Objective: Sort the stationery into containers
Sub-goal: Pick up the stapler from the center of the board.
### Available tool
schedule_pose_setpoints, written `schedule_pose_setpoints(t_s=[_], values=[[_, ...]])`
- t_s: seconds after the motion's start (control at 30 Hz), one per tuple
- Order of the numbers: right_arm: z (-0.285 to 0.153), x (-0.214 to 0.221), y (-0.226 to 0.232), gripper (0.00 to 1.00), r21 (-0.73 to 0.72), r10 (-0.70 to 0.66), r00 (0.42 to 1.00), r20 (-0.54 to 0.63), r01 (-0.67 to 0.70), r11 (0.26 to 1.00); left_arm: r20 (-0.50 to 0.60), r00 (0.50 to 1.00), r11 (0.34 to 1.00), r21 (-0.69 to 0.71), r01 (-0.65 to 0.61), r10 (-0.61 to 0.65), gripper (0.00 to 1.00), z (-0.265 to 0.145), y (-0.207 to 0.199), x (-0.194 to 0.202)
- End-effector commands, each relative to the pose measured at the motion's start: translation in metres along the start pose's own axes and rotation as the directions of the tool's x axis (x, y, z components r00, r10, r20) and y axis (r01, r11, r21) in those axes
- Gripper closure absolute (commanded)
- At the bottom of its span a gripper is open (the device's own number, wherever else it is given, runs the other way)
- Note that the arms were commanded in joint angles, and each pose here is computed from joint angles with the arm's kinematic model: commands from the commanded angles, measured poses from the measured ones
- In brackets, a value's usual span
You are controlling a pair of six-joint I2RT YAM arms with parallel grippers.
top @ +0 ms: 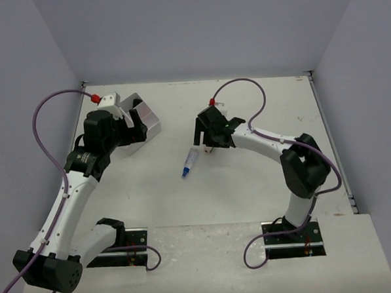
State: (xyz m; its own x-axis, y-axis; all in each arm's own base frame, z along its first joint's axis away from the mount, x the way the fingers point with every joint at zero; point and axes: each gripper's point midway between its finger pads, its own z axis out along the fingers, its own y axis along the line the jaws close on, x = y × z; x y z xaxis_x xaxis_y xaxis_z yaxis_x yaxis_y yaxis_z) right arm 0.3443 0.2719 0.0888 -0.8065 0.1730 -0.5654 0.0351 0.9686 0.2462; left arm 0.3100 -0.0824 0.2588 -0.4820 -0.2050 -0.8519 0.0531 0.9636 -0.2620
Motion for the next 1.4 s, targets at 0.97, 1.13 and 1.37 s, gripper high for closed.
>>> schedule_pose_setpoints(t_s=[0.97,1.13,1.37], values=[[-0.009,0.009,-0.003,1.0,0.117,-0.431,0.882,0.188,0.416,0.902,-0.296,0.946,0.74,0.604,0.296,-0.136,0.0,0.005,-0.116,0.056],[-0.088,0.005,0.055,1.0,-0.118,-0.43,0.751,0.502,0.552,0.826,-0.335,0.937,0.636,0.704,0.317,-0.097,0.0,0.002,-0.158,0.061],[-0.166,0.013,0.084,1.0,-0.302,-0.309,0.686,0.659,0.618,0.726,-0.393,0.917,0.525,0.768,0.366,-0.064,0.08,-0.005,-0.191,0.082]])
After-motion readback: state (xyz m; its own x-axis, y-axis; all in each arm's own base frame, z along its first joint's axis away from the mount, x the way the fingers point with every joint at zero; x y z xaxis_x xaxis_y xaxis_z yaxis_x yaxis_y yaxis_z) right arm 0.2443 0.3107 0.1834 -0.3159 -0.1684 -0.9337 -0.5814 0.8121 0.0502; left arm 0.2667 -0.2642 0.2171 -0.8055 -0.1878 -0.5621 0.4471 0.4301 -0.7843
